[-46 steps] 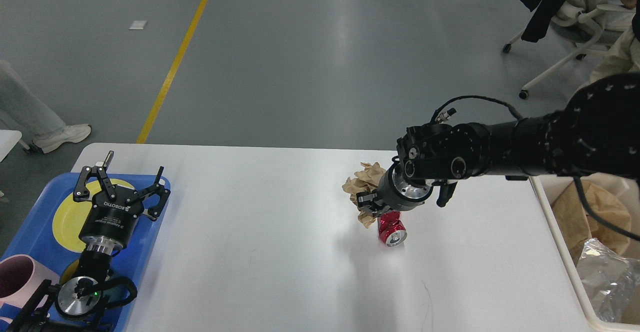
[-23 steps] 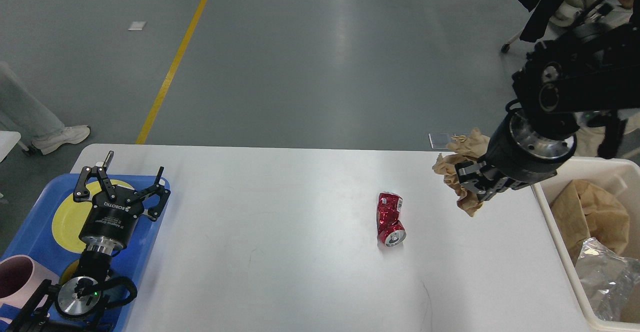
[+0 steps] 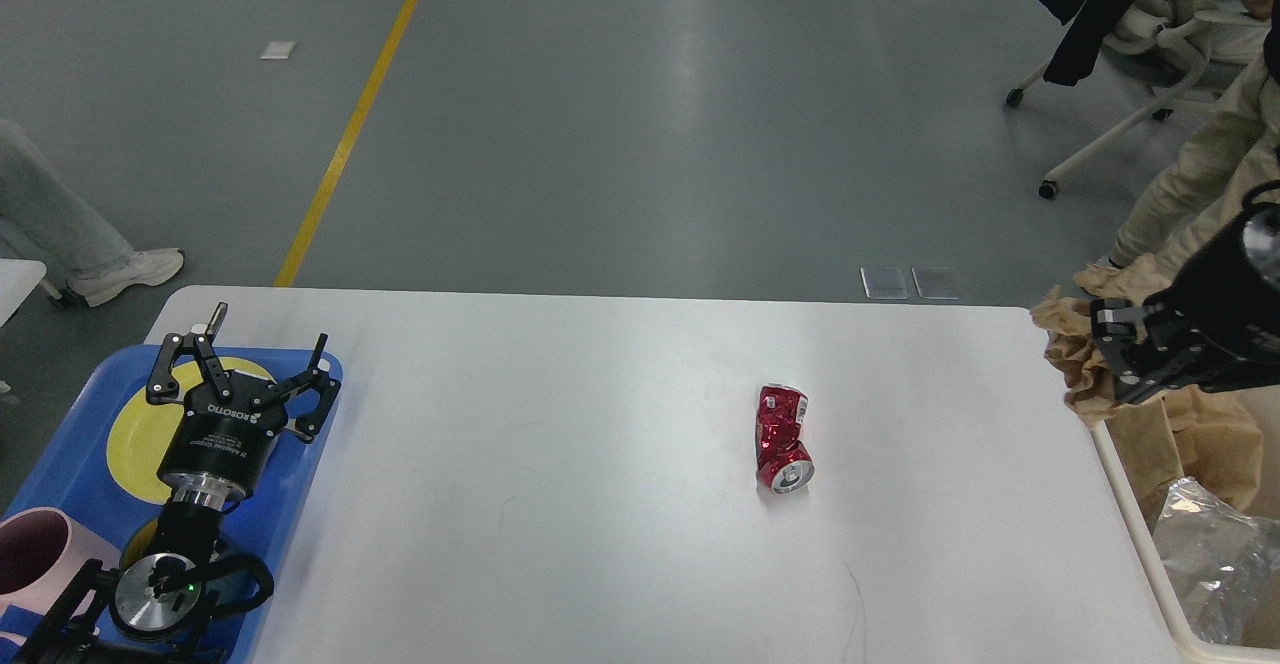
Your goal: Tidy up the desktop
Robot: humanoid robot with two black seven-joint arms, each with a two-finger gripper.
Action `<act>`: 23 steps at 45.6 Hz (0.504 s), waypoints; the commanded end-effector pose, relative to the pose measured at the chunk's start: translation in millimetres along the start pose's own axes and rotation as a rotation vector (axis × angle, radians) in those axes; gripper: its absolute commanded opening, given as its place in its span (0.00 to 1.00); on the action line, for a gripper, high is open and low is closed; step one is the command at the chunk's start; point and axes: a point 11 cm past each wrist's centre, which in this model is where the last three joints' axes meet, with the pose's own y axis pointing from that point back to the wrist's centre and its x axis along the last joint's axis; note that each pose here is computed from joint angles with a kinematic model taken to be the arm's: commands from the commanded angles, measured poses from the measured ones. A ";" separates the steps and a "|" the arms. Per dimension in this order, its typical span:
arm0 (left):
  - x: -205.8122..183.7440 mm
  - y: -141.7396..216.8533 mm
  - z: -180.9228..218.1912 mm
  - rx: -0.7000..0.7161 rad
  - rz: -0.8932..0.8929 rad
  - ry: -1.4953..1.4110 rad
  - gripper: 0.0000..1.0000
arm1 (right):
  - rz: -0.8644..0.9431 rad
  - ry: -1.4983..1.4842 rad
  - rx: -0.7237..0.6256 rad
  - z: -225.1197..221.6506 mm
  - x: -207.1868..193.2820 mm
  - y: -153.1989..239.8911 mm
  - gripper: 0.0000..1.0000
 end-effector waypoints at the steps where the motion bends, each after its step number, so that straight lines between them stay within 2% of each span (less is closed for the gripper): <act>1: 0.2 -0.1 0.0 0.000 0.001 0.001 0.97 | 0.013 -0.125 -0.068 81.0 9.4 -40.6 0.00; 9: 0.2 -0.1 0.0 0.000 0.001 0.001 0.97 | 0.079 -0.233 -0.221 176.4 27.6 -86.0 0.00; 23: -0.2 -0.3 0.1 -0.001 -0.001 0.001 0.97 | 0.192 -0.289 -0.310 237.0 11.3 -197.8 0.00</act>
